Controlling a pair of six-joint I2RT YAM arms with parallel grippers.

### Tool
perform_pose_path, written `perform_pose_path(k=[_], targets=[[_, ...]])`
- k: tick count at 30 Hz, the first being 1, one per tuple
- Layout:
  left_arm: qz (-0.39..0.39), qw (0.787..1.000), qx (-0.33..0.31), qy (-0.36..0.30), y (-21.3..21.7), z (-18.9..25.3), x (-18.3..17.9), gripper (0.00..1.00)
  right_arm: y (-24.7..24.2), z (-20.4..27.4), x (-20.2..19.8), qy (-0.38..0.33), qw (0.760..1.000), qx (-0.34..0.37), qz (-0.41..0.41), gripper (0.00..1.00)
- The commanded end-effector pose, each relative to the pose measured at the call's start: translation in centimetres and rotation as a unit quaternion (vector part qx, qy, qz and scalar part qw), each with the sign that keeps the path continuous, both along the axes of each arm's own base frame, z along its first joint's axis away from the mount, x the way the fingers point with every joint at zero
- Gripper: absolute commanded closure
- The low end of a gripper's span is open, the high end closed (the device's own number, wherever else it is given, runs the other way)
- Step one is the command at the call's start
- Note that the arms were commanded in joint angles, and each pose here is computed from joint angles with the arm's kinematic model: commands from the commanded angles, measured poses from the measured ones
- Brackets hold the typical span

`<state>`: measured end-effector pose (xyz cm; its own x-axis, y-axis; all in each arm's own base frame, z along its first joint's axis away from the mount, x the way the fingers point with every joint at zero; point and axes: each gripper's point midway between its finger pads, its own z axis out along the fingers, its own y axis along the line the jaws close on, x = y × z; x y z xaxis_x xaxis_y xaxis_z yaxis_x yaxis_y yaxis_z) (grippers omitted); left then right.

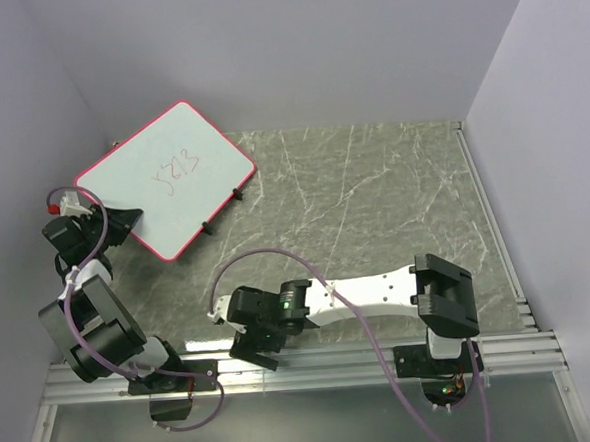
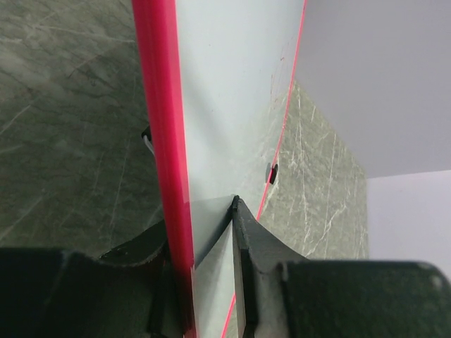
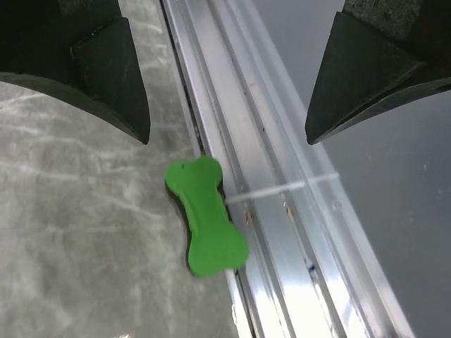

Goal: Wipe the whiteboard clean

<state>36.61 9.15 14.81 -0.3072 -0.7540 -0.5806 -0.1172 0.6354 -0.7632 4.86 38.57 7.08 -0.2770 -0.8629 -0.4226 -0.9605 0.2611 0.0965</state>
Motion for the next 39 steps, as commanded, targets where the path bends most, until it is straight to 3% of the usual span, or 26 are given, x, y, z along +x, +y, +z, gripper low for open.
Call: perform_pose_path(k=[1,9,23,26,27,28,29,31,32,35,39], targets=[[0.014,0.999,0.021,0.040,0.1,-1.6,-0.7,0.99,3.8,2.2,1.4,-0.042,0.997,0.065,-0.001,0.03],[0.013,0.998,0.034,0.049,-0.5,-2.0,-0.9,0.99,6.3,-0.1,3.2,-0.101,0.992,0.073,-0.017,0.07],[0.013,0.997,0.050,0.054,-0.8,-2.3,-0.9,0.99,3.8,-3.4,2.5,-0.083,0.993,0.062,-0.048,0.12],[0.012,0.997,0.052,0.056,-1.0,-2.2,-1.0,0.99,4.0,-4.1,2.4,-0.079,0.994,0.055,-0.046,0.25],[0.011,0.997,0.054,0.057,-1.1,-2.2,-1.0,1.00,4.3,-4.2,2.4,-0.079,0.994,0.056,-0.047,0.39],[0.012,0.997,0.058,0.057,-1.1,-2.1,-1.0,1.00,4.3,-4.5,2.4,-0.076,0.995,0.052,-0.046,0.45],[0.011,0.996,0.061,0.057,-1.2,-2.1,-1.0,0.99,4.5,-4.5,2.3,-0.074,0.995,0.052,-0.048,0.58],[0.010,0.996,0.064,0.060,-1.3,-2.2,-1.0,1.00,4.8,-4.3,2.3,-0.073,0.995,0.053,-0.049,0.67],[0.011,0.996,0.065,0.061,-1.3,-2.2,-1.0,0.99,5.0,-4.0,2.3,-0.069,0.995,0.057,-0.049,0.76],[0.011,0.996,0.067,0.060,-1.5,-2.0,-1.0,0.99,4.7,-2.9,2.4,-0.072,0.994,0.065,-0.055,0.88],[0.006,0.996,0.068,0.058,-2.0,-1.8,-1.1,0.99,4.5,1.1,4.4,-0.091,0.987,0.096,-0.088,0.93]])
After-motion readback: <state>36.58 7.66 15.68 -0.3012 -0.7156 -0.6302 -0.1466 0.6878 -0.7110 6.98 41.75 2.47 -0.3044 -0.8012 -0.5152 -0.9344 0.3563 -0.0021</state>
